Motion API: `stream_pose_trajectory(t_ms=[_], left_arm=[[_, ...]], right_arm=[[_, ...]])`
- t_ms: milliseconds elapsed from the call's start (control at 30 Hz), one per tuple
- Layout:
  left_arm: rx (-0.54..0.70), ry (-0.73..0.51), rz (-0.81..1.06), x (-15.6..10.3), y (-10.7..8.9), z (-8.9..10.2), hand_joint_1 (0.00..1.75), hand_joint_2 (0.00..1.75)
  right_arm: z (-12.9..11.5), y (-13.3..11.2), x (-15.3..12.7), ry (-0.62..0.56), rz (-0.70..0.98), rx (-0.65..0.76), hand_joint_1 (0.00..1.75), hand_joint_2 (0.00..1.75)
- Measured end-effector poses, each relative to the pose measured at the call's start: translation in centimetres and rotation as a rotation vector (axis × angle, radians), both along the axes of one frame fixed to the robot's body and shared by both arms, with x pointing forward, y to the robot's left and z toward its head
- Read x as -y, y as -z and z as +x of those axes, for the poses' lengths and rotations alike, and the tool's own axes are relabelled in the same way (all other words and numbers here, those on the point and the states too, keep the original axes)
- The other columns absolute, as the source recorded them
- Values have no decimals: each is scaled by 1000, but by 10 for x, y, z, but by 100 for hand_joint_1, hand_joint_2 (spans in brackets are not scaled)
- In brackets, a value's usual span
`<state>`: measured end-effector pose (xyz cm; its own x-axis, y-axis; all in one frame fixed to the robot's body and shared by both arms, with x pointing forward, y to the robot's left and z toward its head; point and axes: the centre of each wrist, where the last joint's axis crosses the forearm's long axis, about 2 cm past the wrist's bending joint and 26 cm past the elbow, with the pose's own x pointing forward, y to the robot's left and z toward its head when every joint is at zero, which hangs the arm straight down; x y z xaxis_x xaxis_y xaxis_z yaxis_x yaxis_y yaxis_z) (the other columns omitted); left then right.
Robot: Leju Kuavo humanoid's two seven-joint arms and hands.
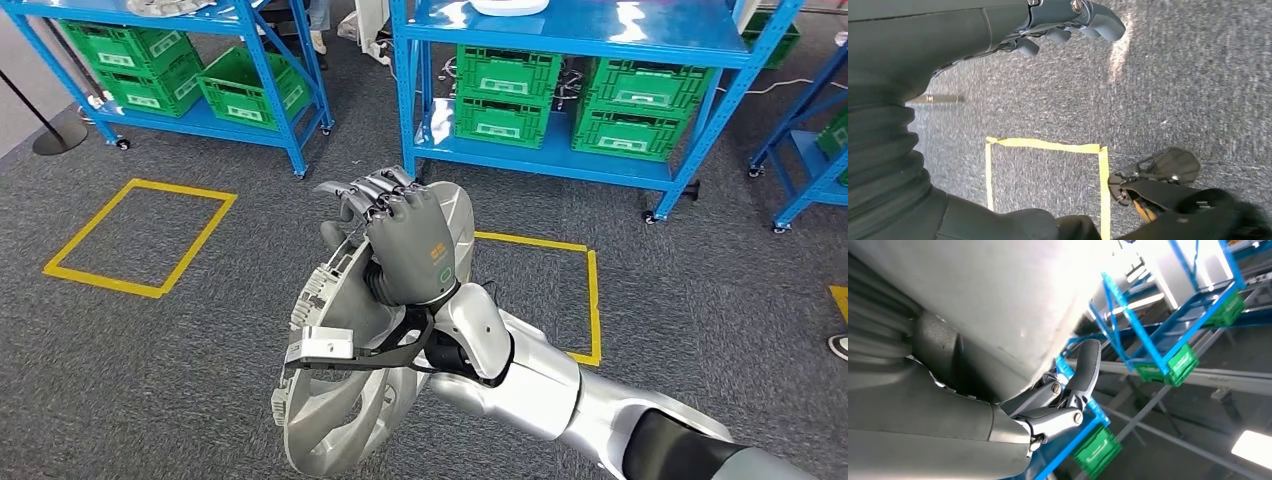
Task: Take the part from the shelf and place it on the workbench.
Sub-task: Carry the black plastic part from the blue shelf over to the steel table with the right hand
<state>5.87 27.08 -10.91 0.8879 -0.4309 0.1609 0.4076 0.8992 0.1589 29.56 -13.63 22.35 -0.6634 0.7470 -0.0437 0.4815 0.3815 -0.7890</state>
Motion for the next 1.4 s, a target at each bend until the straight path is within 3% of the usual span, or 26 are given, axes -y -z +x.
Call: stream_pose_trajectory(t_ms=[400,1000,1400], left_arm=[[13,9,4,-1,-1,8,0,175],[-7,40,8,1,0,0,0,175],[-3,83,-2,6,-2,11,0,175]], right_arm=[[-2,2,0,11,-3,3,175,175],[-9,5,-4,12,-25,-1,175,175],[-19,12,5,33,-24,12,175,175]])
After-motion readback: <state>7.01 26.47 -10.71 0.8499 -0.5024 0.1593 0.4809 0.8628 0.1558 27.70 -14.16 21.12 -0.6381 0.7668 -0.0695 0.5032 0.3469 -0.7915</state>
